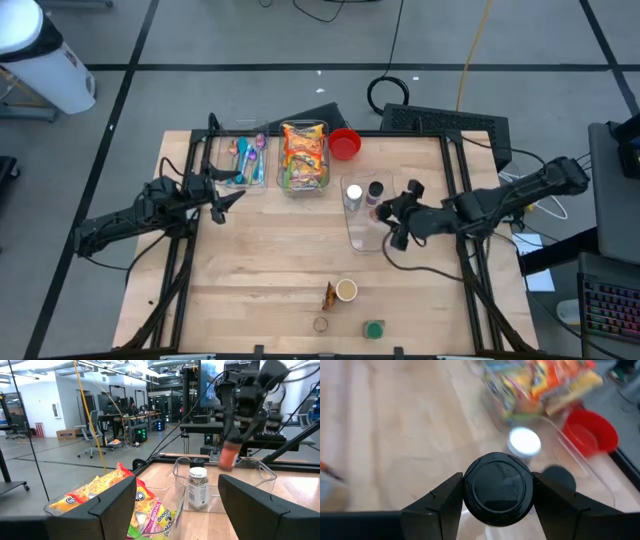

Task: Pick & Place Food Item
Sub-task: Put the black and orange seasoning bottle into the bottom right transparent bin, then put the green seasoning bottle into the bottom right transparent bin, then put the gold seasoning bottle into the bottom right transparent bin

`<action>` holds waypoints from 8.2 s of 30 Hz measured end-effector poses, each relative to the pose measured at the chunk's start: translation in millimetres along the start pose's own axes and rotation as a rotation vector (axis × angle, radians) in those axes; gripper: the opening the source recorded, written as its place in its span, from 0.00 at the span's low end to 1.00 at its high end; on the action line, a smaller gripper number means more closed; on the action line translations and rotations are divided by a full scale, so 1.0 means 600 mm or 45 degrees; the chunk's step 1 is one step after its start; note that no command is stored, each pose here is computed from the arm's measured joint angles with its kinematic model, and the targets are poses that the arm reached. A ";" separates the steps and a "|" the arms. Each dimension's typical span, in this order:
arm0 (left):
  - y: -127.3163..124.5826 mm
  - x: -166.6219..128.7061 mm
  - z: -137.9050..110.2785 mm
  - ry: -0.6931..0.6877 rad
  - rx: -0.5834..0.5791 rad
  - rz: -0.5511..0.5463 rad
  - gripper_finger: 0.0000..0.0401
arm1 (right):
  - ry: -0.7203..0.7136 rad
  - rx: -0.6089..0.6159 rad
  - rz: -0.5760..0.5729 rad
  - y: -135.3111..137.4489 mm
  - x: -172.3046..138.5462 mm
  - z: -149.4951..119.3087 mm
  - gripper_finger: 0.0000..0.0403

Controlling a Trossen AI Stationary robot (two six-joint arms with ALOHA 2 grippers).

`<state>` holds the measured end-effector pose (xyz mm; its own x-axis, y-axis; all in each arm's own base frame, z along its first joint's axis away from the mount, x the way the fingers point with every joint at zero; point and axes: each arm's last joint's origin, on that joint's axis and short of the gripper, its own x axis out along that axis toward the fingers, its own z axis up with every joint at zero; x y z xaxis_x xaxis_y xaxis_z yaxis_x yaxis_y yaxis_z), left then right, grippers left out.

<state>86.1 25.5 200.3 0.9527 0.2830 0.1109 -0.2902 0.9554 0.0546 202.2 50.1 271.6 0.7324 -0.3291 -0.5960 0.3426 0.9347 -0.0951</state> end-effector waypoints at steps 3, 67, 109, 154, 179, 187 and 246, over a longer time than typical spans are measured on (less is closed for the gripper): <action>0.000 0.000 0.000 0.000 0.000 0.000 0.70 | 0.038 0.023 -0.063 -0.014 0.029 -0.029 0.49; 0.000 0.000 0.000 -0.001 0.000 0.000 0.70 | -0.929 -0.153 1.238 0.172 -0.078 -0.007 0.64; 0.000 0.000 0.000 0.000 0.000 0.000 0.70 | 0.067 -0.432 0.882 0.359 -0.004 -0.094 0.73; 0.000 0.000 0.000 0.000 0.000 0.000 0.70 | -0.249 -0.161 0.512 0.158 -0.096 0.054 0.48; 0.000 0.000 0.000 0.000 0.000 0.000 0.70 | -0.048 0.131 0.148 -0.022 0.118 -0.013 0.48; 0.000 0.000 0.000 0.000 0.000 0.000 0.70 | -0.021 0.125 0.134 -0.034 0.135 -0.023 0.48; 0.000 0.000 0.000 0.000 0.000 0.000 0.70 | -0.387 0.027 0.628 0.041 0.094 0.014 0.75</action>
<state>86.1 25.5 200.3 0.9528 0.2827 0.1111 -0.2898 0.9555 0.0546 257.2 53.6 242.3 0.9436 0.1179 -0.3095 -0.0729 0.9855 0.1533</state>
